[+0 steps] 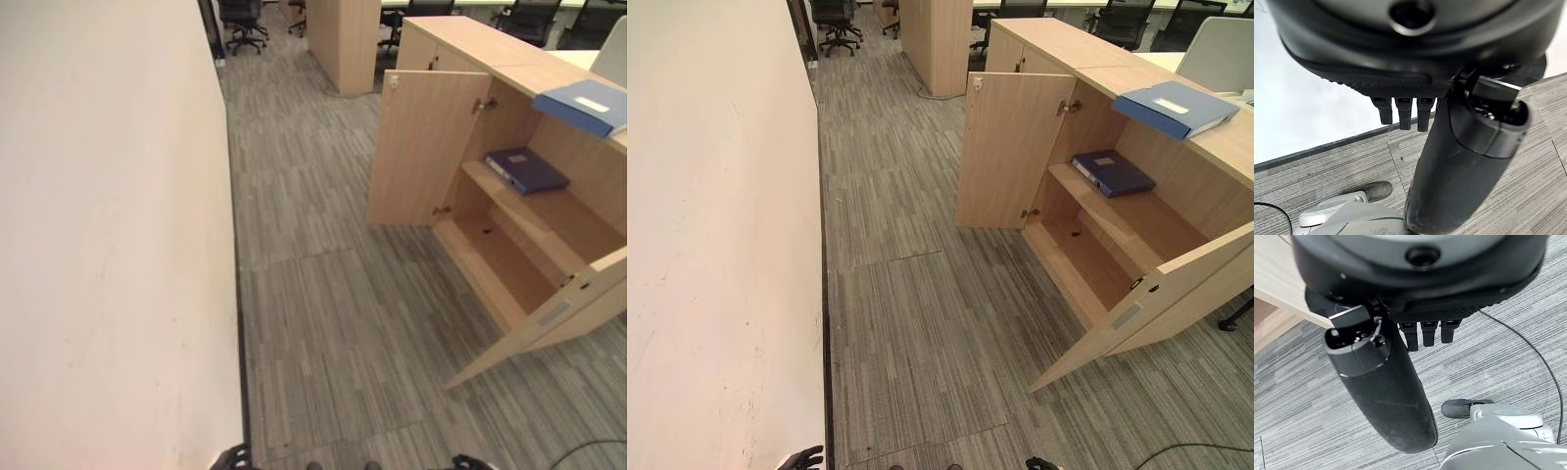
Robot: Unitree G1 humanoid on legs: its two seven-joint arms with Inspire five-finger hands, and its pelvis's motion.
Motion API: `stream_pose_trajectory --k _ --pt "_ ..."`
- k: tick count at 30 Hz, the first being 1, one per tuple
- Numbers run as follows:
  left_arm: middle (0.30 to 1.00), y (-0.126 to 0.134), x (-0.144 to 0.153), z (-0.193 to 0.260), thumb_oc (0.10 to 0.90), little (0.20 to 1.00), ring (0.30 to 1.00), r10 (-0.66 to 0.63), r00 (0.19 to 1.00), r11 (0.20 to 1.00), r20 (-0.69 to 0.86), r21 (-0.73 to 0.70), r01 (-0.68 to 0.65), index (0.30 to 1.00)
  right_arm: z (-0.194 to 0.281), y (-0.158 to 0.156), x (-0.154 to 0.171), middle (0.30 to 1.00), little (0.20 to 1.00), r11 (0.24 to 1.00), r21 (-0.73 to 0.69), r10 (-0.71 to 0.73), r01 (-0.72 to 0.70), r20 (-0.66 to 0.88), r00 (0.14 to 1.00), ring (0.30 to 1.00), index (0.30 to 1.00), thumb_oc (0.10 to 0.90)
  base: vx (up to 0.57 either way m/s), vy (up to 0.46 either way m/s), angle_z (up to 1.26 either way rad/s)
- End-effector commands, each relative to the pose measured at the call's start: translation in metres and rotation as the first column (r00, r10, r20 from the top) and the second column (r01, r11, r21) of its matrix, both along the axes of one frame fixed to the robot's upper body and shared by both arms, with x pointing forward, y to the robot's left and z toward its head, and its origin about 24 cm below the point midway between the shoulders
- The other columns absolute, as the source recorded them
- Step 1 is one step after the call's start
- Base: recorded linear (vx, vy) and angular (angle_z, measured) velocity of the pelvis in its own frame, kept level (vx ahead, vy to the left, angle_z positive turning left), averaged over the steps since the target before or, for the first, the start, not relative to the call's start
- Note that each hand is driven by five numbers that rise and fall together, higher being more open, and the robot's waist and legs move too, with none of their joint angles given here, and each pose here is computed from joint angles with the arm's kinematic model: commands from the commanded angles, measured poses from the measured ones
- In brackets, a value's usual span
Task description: Put the empty folder in the office cabinet
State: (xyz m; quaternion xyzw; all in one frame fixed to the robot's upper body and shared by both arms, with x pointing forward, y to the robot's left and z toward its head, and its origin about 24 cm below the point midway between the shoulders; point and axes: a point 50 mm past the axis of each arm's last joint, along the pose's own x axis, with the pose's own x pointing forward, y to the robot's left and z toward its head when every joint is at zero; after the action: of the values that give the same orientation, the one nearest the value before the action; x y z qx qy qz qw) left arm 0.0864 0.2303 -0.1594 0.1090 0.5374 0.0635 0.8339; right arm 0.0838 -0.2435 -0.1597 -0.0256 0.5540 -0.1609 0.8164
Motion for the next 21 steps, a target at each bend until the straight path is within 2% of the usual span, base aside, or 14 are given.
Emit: stream_pose_trajectory --k 1,21 --pt "0.900 0.0144 0.0325 0.0121 0.800 0.900 0.900 -0.012 0.994 0.999 0.107 0.044 0.007 0.900 0.0106 -0.0181 0.0223 0.900 0.900 0.998 -0.065 0.022 -0.018 0.071 0.997 0.900 0.900 0.800 0.00 0.003 0.03" --pt "0.900 0.0103 0.0289 0.0091 0.800 0.900 0.900 -0.013 0.996 0.999 0.086 0.033 0.010 0.900 0.0084 -0.0152 0.0186 0.900 0.900 0.998 -0.056 0.021 -0.018 0.054 0.998 0.900 0.900 0.800 0.00 0.001 0.03"
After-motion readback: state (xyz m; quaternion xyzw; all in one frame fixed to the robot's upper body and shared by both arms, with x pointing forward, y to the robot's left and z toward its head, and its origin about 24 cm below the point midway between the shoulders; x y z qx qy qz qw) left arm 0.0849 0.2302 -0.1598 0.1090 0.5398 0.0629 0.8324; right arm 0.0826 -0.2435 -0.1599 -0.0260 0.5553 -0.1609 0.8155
